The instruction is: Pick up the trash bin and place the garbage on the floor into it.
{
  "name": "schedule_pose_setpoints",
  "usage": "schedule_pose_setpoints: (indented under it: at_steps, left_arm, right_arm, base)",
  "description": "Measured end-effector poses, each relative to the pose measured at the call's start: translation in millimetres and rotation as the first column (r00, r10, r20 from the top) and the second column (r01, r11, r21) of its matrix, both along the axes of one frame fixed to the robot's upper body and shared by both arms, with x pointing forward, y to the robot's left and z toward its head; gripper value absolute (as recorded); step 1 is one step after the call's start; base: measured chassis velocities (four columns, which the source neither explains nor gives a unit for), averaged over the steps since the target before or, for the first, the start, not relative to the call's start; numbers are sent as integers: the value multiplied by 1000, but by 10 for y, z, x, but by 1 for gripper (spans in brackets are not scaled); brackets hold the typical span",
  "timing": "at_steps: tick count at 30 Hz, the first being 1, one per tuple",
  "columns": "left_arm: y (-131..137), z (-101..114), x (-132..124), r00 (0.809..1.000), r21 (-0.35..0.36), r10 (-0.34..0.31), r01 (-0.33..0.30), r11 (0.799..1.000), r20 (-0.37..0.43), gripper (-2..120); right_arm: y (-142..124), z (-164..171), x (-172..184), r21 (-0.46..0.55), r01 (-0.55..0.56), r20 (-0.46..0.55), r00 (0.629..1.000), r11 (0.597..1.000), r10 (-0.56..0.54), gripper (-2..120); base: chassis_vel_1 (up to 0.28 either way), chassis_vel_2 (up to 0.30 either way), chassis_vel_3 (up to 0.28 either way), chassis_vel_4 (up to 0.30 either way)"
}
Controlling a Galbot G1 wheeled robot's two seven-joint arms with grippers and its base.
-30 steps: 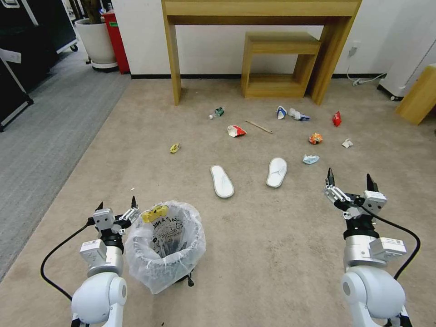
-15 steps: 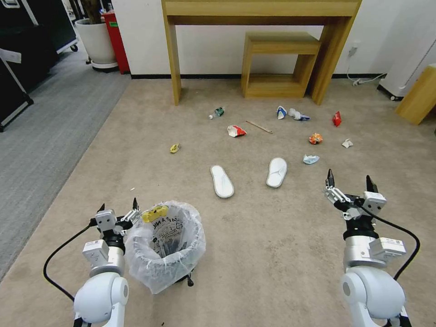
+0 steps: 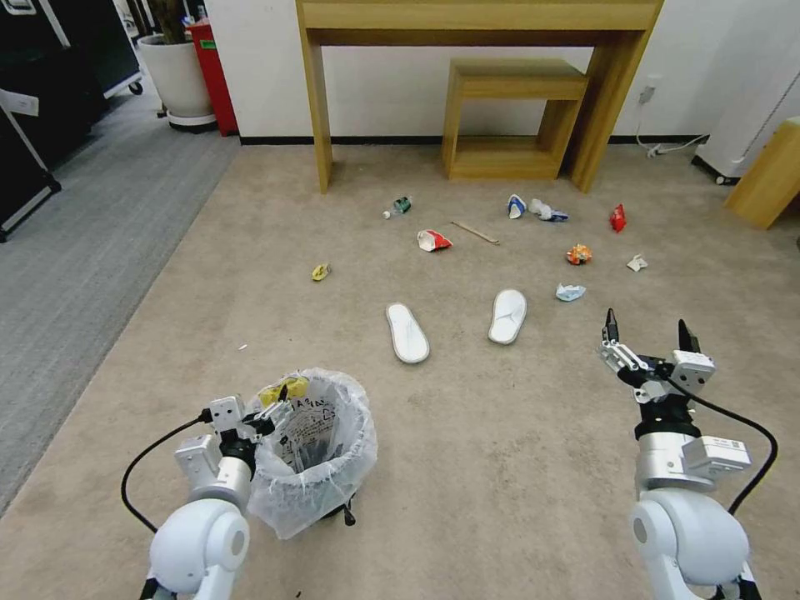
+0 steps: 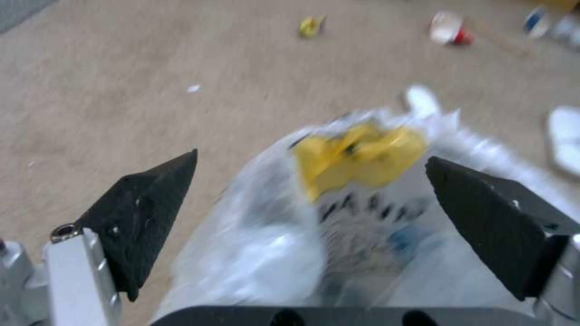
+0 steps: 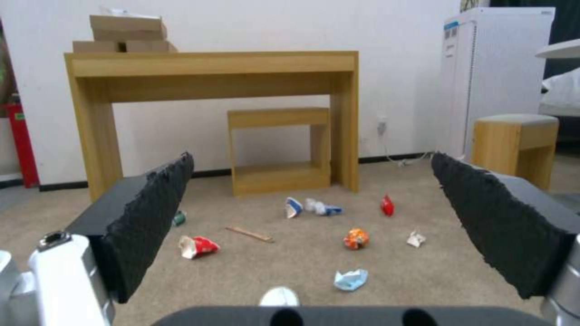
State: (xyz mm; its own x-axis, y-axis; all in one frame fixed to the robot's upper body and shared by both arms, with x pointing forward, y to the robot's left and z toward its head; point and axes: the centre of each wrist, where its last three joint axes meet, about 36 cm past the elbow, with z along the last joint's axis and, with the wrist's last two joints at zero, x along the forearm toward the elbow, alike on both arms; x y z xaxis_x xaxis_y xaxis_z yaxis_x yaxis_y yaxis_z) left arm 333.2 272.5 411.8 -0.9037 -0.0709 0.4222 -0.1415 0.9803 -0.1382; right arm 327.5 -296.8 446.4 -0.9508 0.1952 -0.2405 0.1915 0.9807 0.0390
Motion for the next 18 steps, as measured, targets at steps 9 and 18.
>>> schedule_pose_setpoints:
  at_steps: [9, 18]
  left_arm:
    - [306, -61, 72, 991, 28, -29, 33, 999, -132, 100]
    - [351, -86, 104, 980, 28, -52, 58, 998, -193, 100]
  right_arm:
    - [7, -35, 21, 3, 2, -5, 1000, 1000, -2, 100]
    - [24, -72, 28, 5, 6, -9, 1000, 1000, -6, 100]
  base:
    - [0, 0, 0, 0]
    - [0, 0, 0, 0]
